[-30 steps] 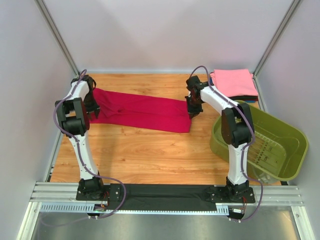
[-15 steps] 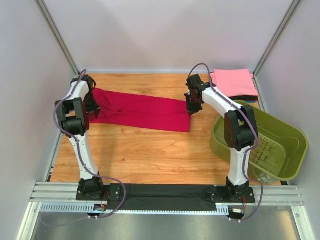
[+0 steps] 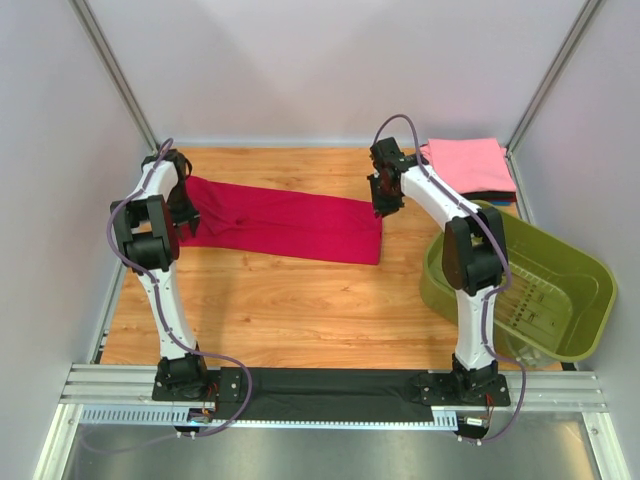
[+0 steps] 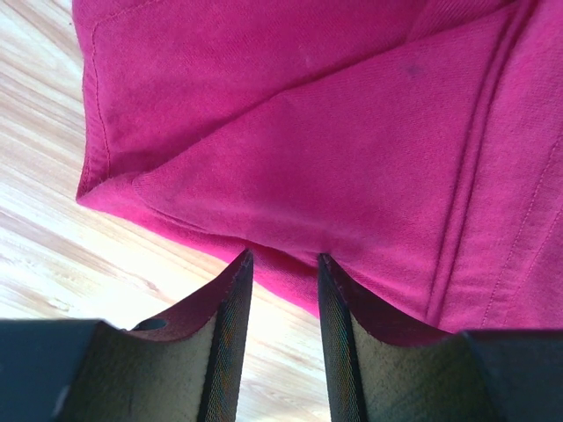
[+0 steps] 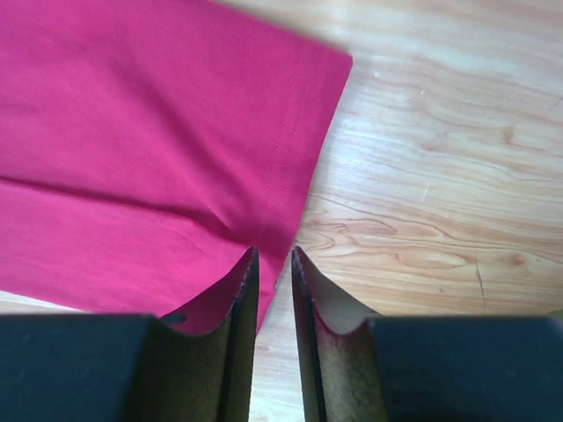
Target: Fold and stack the t-shirts
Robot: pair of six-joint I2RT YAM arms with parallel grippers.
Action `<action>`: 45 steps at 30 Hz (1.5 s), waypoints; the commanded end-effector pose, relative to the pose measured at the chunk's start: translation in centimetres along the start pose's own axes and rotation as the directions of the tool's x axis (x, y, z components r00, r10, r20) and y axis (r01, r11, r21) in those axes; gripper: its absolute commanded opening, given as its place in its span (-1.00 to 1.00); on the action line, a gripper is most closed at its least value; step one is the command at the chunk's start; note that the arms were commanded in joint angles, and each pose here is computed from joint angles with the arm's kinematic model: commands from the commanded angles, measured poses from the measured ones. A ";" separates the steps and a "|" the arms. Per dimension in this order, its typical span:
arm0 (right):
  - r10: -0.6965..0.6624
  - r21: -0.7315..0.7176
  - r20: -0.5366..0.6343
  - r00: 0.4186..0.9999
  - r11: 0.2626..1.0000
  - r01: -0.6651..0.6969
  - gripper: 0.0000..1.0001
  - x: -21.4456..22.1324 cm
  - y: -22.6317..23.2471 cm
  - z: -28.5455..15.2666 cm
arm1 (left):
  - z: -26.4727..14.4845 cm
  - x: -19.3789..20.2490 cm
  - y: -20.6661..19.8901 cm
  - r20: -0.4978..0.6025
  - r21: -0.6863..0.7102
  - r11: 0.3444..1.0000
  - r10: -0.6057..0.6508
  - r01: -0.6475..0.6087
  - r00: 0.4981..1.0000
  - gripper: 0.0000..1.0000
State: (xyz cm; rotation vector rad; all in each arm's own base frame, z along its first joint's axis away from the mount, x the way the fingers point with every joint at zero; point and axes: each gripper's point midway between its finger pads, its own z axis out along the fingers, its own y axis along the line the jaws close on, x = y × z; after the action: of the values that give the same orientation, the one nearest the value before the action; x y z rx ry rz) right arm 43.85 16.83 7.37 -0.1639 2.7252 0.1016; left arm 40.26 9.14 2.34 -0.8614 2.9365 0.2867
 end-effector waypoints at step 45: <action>0.176 -0.047 -0.008 0.984 0.983 -0.177 -0.59 3.0 2.9 -5.9 | -8.3 -1.3 -5.3 0.067 0.401 0.907 -0.167 0.127 0.984 -0.04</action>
State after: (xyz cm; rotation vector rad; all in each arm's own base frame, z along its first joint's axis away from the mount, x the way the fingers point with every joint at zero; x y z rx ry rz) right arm 37.09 18.35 7.32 0.0199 2.8496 0.1829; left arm 42.71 7.02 7.93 -0.9195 2.7833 0.0309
